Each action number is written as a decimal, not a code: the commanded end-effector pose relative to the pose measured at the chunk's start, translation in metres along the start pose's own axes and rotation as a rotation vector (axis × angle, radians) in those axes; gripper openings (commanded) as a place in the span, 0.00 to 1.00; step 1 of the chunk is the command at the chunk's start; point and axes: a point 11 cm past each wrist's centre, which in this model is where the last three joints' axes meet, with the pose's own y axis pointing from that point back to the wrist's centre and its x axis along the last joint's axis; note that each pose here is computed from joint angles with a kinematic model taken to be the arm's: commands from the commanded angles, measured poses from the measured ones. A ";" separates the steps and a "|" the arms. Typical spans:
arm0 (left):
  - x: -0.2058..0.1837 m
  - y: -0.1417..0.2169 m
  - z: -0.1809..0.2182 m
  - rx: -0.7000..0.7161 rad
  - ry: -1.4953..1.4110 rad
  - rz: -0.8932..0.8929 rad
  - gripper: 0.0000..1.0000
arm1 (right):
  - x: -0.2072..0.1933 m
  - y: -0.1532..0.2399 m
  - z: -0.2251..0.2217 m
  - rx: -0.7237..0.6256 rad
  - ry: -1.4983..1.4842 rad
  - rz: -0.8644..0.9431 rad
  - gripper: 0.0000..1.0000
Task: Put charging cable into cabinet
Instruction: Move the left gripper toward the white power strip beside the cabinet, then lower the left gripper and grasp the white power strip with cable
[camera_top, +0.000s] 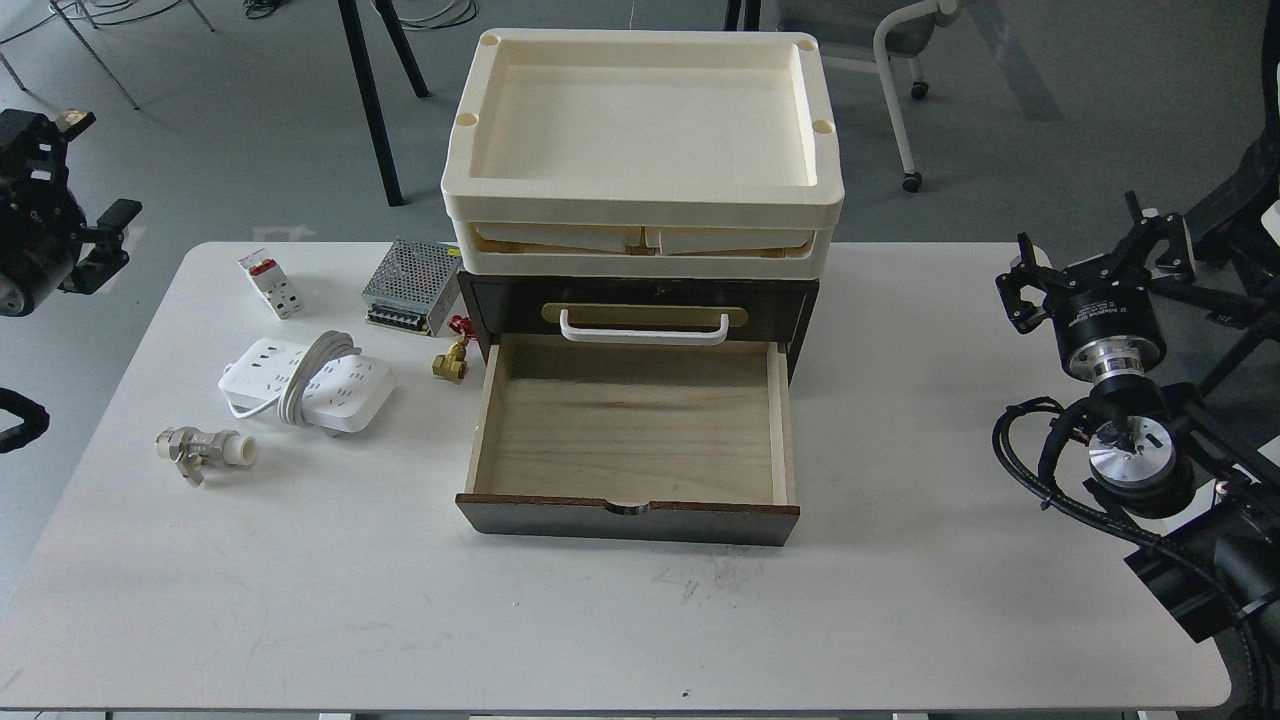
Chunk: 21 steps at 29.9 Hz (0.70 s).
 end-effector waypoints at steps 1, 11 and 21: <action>-0.025 0.011 0.024 0.047 -0.307 -0.162 0.99 | 0.000 0.000 0.001 0.001 -0.002 0.000 1.00; -0.045 0.020 0.006 0.102 -1.213 -0.312 0.96 | -0.001 0.001 0.004 -0.004 -0.003 0.005 1.00; -0.075 -0.002 -0.069 0.157 -1.422 -0.424 0.85 | -0.001 0.001 0.004 -0.006 0.000 0.006 1.00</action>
